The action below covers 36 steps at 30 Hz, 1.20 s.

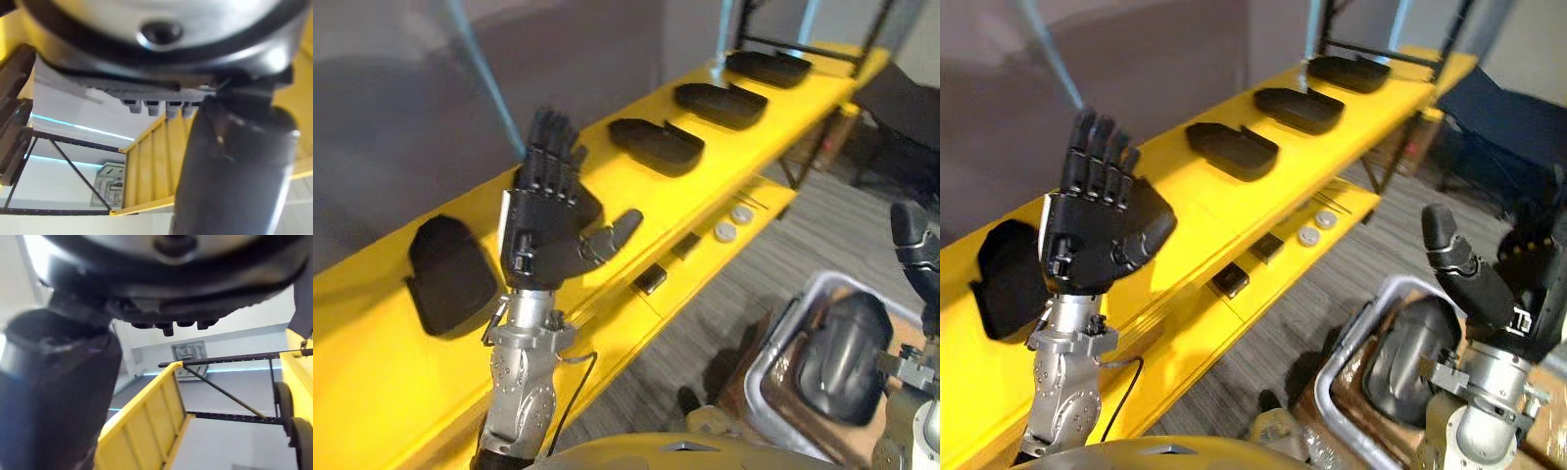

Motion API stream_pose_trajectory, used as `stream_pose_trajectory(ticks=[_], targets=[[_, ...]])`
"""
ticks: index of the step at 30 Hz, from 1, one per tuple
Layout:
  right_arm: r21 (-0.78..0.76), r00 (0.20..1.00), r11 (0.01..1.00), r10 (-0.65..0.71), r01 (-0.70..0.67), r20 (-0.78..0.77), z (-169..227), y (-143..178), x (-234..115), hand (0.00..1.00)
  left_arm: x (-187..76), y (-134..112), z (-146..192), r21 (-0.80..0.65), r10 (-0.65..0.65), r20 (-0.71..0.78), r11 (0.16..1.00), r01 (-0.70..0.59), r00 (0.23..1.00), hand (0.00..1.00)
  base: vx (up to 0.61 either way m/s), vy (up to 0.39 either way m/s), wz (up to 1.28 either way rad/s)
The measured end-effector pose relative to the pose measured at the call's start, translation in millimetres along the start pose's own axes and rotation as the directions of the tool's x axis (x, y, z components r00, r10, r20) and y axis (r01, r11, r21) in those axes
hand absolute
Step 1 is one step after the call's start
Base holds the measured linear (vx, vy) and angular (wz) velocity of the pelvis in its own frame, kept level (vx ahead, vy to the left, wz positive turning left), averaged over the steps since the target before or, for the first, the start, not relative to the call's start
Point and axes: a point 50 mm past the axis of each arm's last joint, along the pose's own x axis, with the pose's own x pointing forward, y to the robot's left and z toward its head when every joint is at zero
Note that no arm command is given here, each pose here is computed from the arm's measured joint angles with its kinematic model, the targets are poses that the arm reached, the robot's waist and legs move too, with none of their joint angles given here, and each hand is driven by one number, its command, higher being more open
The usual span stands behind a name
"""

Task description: Walk over and take three plastic housings, then place them on the shelf

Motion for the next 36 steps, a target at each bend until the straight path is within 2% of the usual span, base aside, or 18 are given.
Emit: stream_pose_trajectory(ticks=[3, 6, 9, 12, 14, 16, 19, 21, 24, 28, 31, 33, 36], targets=[[0.055, 0.999, 0.998, 0.045, -0.044, -0.022, -7.7, 19.5, 0.0, 1.00, -0.4, 6.2, 2.2, 0.031, 0.014, -0.003, 0.999, -0.014, 1.000, 1.00, -0.10, 0.109, -0.07], [0.041, 0.996, 0.996, 0.078, -0.076, -0.050, -18.9, 35.7, 5.5, 1.00, 1.4, 8.7, 6.9, 0.041, 0.024, 0.037, 0.999, -0.026, 0.999, 1.00, -0.05, 0.068, 0.32], [0.065, 0.990, 0.997, 0.041, -0.032, -0.132, -35.5, 40.9, 4.1, 1.00, 2.0, 8.8, 11.2, 0.032, 0.046, 0.087, 0.998, -0.049, 0.995, 1.00, -0.05, 0.057, 0.27], [0.097, 0.974, 0.994, -0.024, 0.047, -0.224, -43.8, 43.7, -15.6, 1.00, 1.7, 11.1, 17.1, 0.026, 0.074, 0.113, 0.997, -0.077, 0.991, 1.00, -0.08, 0.095, -0.37], [0.136, 0.960, 0.989, -0.012, 0.052, -0.280, -47.5, 47.7, -30.9, 1.00, -4.9, 13.6, 33.5, 0.052, 0.102, 0.162, 0.992, -0.112, 0.982, 1.00, -0.27, 0.137, -1.35], [0.187, 0.962, 0.982, 0.035, 0.017, -0.271, -46.8, 49.5, -31.9, 1.00, -6.2, 18.8, 40.5, 0.094, 0.131, 0.189, 0.984, -0.151, 0.973, 1.00, -0.24, 0.020, -1.30], [0.248, 0.981, 0.968, 0.081, -0.036, -0.174, -45.4, 57.3, -11.6, 1.00, -4.9, 30.5, 49.6, 0.142, 0.177, 0.233, 0.966, -0.214, 0.956, 1.00, -0.24, 0.040, -0.91], [0.251, 0.983, 0.967, 0.080, -0.036, -0.166, -53.7, 65.5, -2.3, 1.00, -2.5, 30.8, 50.5, 0.135, 0.177, 0.242, 0.968, -0.214, 0.954, 1.00, -0.16, -0.045, -0.45], [0.278, 0.965, 0.960, 0.090, -0.019, -0.245, -72.5, 81.1, -5.3, 1.00, -0.5, 33.2, 49.4, 0.121, 0.188, 0.226, 0.968, -0.219, 0.956, 1.00, -0.13, -0.177, -0.29], [0.175, 0.934, 0.981, 0.139, -0.084, -0.330, -83.9, 92.3, -22.7, 1.00, -3.2, 38.7, 45.8, 0.016, 0.242, 0.193, 0.968, -0.249, 0.951, 1.00, -0.11, -0.361, -0.15], [0.124, 0.916, 0.988, 0.130, -0.089, -0.380, -87.0, 83.7, -35.8, 1.00, -5.3, 39.7, 39.0, -0.035, 0.271, 0.167, 0.963, -0.269, 0.948, 1.00, -0.14, -0.610, -0.05], [0.051, 0.900, 0.996, 0.084, -0.068, -0.428, -89.6, 61.1, -45.0, 1.00, -16.6, 33.4, 26.4, -0.104, 0.337, 0.102, 0.939, -0.327, 0.936, 1.00, -0.08, -0.511, -0.06], [-0.008, 0.896, 0.999, 0.033, -0.041, -0.442, -89.9, 40.3, -41.2, 1.00, -29.2, 34.1, 16.9, -0.123, 0.386, 0.011, 0.916, -0.382, 0.922, 1.00, -0.09, -0.381, -0.71]])
